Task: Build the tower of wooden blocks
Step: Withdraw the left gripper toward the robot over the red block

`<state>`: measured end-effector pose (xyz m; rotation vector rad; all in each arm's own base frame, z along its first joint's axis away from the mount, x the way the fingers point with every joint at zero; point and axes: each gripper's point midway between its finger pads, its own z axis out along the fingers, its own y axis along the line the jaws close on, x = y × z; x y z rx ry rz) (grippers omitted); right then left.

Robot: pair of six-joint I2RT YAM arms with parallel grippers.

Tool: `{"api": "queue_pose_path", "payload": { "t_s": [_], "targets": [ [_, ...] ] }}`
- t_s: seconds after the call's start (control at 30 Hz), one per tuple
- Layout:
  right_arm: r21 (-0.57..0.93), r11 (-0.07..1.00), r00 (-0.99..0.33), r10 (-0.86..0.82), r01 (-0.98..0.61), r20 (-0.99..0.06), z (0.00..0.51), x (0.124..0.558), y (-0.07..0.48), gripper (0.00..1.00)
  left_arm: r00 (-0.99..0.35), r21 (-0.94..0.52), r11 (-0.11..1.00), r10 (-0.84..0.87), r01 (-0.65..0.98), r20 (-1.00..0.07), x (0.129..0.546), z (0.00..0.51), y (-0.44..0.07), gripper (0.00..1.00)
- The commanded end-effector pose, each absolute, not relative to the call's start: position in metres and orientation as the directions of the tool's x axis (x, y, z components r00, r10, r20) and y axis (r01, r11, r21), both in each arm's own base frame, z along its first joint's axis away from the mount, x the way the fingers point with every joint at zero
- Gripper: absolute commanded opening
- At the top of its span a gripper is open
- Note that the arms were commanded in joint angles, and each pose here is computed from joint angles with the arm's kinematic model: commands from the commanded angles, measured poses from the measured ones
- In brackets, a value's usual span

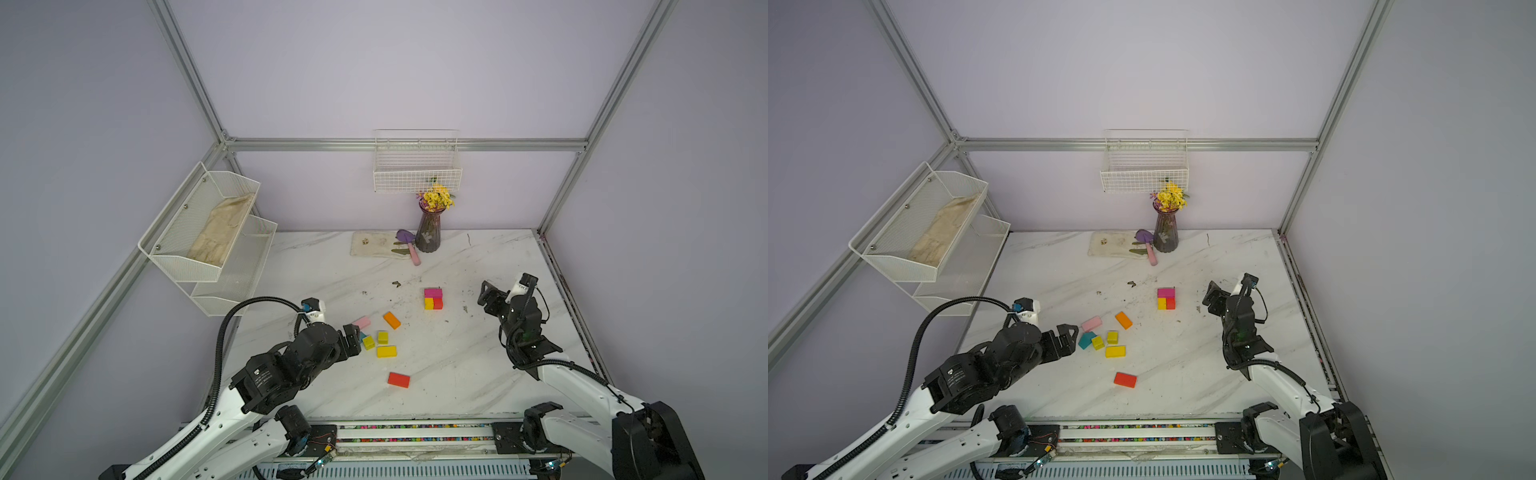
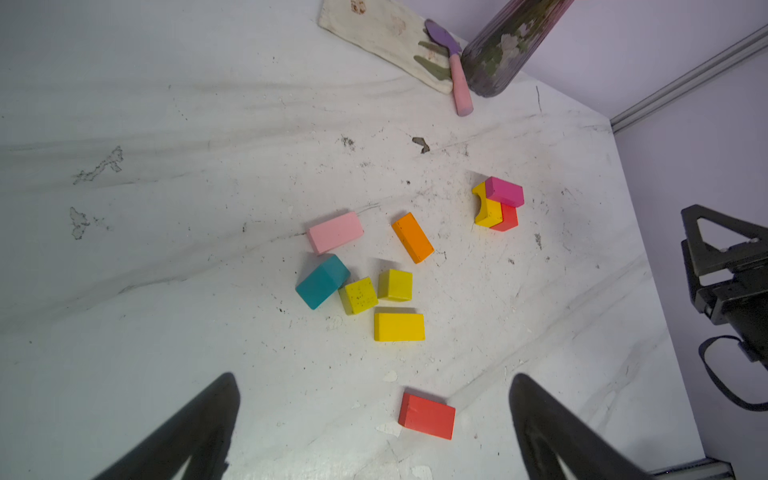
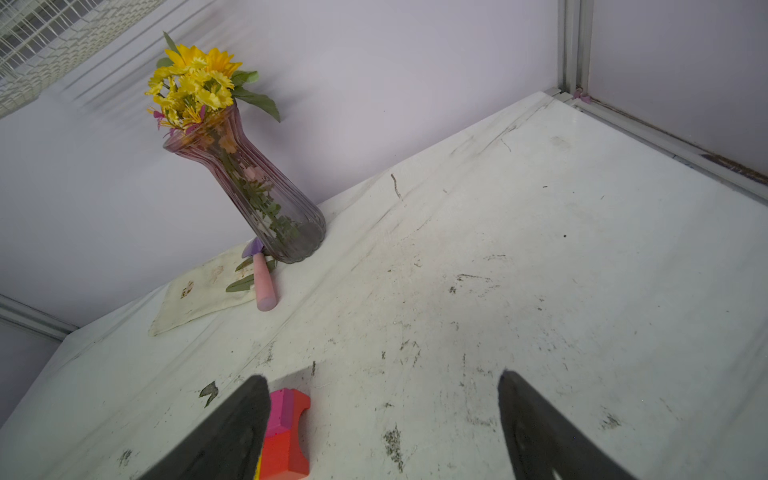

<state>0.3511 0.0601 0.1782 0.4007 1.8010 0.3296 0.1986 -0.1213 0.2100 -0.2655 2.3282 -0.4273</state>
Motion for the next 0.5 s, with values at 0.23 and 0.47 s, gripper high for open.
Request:
{"api": "queue_pose_path", "payload": {
  "t_s": [0.23, 0.47],
  "targets": [
    [0.424, 0.905, -0.237, 0.421, 0.038, -0.876, 0.183, 0.352, 0.068, 0.9, -0.881, -0.194, 0.978, -0.03, 0.071, -0.473, 0.164, 0.126, -0.2, 0.9],
    [0.426, 0.905, -0.258, 0.416, 0.022, -0.872, 0.179, 0.353, 0.073, 0.9, -0.898, -0.203, 0.97, 0.033, 0.134, -0.438, 0.151, 0.104, -0.241, 0.88]
  ]
}}
